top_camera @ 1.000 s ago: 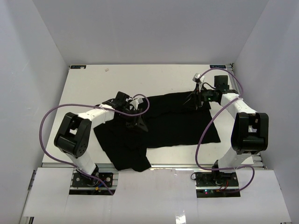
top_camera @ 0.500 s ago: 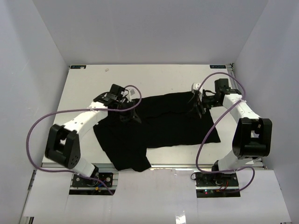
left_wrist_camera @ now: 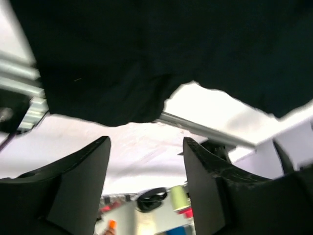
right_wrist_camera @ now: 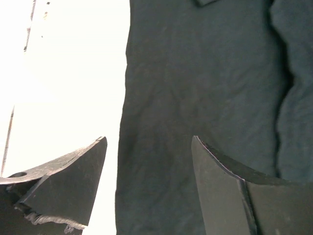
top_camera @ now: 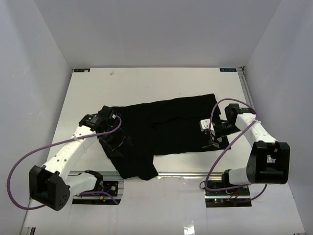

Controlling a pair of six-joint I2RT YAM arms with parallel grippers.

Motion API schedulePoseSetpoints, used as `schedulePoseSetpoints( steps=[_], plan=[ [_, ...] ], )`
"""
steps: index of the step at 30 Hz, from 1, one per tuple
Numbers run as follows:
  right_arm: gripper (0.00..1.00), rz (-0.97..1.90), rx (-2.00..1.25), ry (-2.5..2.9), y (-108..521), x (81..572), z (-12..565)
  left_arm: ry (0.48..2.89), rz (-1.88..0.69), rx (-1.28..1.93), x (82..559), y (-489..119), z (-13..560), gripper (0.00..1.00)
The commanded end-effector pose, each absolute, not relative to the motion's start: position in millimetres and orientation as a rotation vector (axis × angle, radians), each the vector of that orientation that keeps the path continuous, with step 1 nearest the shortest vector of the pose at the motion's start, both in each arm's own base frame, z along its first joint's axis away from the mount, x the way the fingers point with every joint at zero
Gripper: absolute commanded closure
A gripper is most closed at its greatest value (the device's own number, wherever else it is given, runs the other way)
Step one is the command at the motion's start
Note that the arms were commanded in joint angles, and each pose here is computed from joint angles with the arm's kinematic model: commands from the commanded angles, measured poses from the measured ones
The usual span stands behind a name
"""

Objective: Fold and stack the t-shirts
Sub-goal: Grap the side of the flattened tshirt closest away from the robot with both arms

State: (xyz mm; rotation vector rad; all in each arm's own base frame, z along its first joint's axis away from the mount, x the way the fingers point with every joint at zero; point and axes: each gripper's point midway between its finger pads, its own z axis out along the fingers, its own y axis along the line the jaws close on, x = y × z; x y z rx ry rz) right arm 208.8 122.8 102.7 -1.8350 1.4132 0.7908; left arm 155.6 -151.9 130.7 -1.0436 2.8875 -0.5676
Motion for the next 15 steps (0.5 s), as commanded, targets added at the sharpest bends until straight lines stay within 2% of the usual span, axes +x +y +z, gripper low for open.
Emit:
schedulePoseSetpoints(
  steps=[1, 5, 11, 15],
  plan=[
    [0.24, 0.761, -1.867, 1.399, 118.1, 200.6, 99.2, 2.925, -0.213, -1.382, 129.9, -126.9, 111.8, 0.30],
    [0.26, 0.705, -1.807, 1.445, 106.1, 210.6, 99.6, 2.967, -0.051, -1.466, 120.7, -118.7, 103.6, 0.30],
    [0.27, 0.701, -1.796, 1.481, 99.8, 210.0, 96.6, 2.882, -0.058, -1.731, 95.6, -114.5, 93.8, 0.28],
    [0.27, 0.708, -1.763, 1.521, 99.5, 207.4, 87.3, 2.840, 0.005, -1.685, 107.4, -102.3, 83.6, 0.27]
  ],
)
